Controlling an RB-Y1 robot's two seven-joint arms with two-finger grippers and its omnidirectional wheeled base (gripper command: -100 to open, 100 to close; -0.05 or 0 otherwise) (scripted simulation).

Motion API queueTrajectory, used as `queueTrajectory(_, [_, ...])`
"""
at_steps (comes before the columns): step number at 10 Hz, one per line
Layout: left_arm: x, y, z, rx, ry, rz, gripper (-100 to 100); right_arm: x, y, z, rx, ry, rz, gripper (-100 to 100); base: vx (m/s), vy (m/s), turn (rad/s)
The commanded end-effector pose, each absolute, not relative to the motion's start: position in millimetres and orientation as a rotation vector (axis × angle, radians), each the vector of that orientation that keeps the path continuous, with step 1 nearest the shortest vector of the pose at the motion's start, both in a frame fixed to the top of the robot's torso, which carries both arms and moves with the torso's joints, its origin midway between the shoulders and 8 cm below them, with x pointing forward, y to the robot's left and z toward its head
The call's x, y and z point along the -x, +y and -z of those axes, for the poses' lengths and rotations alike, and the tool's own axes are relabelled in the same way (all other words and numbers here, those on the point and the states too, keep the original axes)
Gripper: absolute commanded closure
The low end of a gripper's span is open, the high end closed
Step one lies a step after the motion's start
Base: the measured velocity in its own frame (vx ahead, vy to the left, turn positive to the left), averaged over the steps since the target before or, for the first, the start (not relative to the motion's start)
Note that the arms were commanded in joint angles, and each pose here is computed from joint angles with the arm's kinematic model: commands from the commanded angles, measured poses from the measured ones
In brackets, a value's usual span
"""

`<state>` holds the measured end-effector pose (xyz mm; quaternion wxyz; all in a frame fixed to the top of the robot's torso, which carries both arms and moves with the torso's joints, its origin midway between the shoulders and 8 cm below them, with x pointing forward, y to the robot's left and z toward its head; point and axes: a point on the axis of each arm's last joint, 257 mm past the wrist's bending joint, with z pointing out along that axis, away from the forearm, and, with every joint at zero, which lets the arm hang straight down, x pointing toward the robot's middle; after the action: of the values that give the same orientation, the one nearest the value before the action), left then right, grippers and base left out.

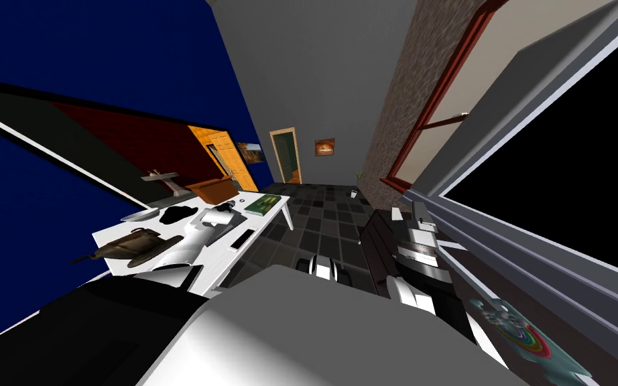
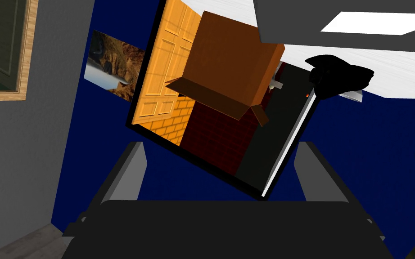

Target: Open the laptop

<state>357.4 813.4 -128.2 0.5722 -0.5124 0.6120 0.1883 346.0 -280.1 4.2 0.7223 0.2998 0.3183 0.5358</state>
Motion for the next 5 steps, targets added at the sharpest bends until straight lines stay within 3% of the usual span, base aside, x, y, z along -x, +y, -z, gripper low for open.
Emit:
queueTrajectory(1, [-357.4, 813.4, 128.3, 1.201, 1.435, -0.442, 0, -346.0, -280.1, -4.2, -0.662, 0.703, -1.183, 0, 0.000, 0.000, 0.000])
queueTrajectory(5, [-357.4, 813.4, 128.3, 1.201, 1.435, -0.442, 0, -346.0, -280.1, -4.2, -0.662, 0.703, -1.183, 0, 0.000, 0.000, 0.000])
